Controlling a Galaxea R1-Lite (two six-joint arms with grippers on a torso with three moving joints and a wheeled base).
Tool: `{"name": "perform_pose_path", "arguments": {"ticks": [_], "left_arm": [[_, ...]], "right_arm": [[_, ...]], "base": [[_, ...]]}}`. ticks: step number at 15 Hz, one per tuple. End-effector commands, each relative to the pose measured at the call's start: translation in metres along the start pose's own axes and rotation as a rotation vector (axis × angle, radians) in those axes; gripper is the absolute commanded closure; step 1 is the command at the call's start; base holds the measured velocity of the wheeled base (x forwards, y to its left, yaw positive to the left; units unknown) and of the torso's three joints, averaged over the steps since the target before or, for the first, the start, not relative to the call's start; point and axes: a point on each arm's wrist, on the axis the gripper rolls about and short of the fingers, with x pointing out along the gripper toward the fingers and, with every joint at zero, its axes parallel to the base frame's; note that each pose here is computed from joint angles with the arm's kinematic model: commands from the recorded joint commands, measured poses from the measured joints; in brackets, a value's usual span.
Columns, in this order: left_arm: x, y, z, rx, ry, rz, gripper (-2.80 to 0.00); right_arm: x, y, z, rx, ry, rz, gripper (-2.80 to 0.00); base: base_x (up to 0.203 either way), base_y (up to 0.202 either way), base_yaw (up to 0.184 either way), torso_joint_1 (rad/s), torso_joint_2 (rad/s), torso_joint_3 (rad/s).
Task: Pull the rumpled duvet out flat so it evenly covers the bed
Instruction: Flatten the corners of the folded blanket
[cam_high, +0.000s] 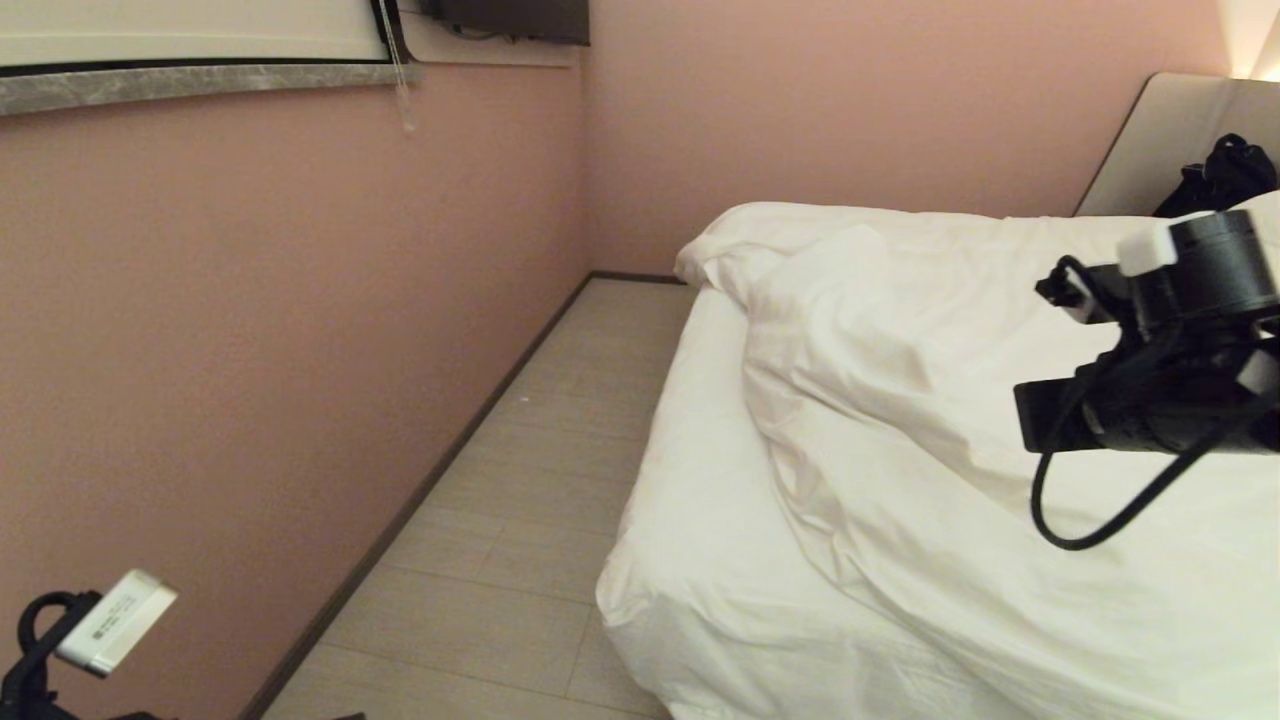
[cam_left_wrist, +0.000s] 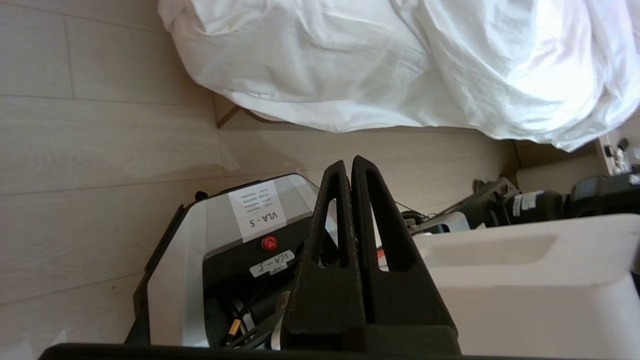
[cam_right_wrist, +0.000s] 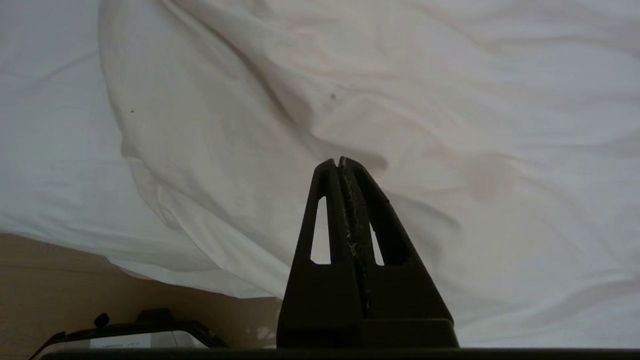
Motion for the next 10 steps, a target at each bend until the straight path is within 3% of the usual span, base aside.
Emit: {"name": "perform_pose_path", "arguments": {"ticks": [1, 7, 10], "left_arm": [[-0.001, -0.001, -0.001, 0.002, -0.004, -0.008, 0.0], [-0.005, -0.002, -0.003, 0.006, -0.011, -0.011, 0.0], [-0.006, -0.003, -0.003, 0.01, -0.015, -0.013, 0.0]], "right_arm": [[0.043, 0.025, -0.005, -0.002, 0.056, -0.009, 0.0], [0.071, 0.088, 0.008, -0.036, 0.028, 0.094, 0.0], [0.089, 0.113, 0.006, -0.028, 0.087, 0.114, 0.0]], "base": [[0.0, 0.0, 0.0, 0.0, 0.0, 0.0], [0.0, 0.0, 0.0, 0.0, 0.0, 0.0], [0.0, 0.0, 0.0, 0.0, 0.0, 0.0]]}}
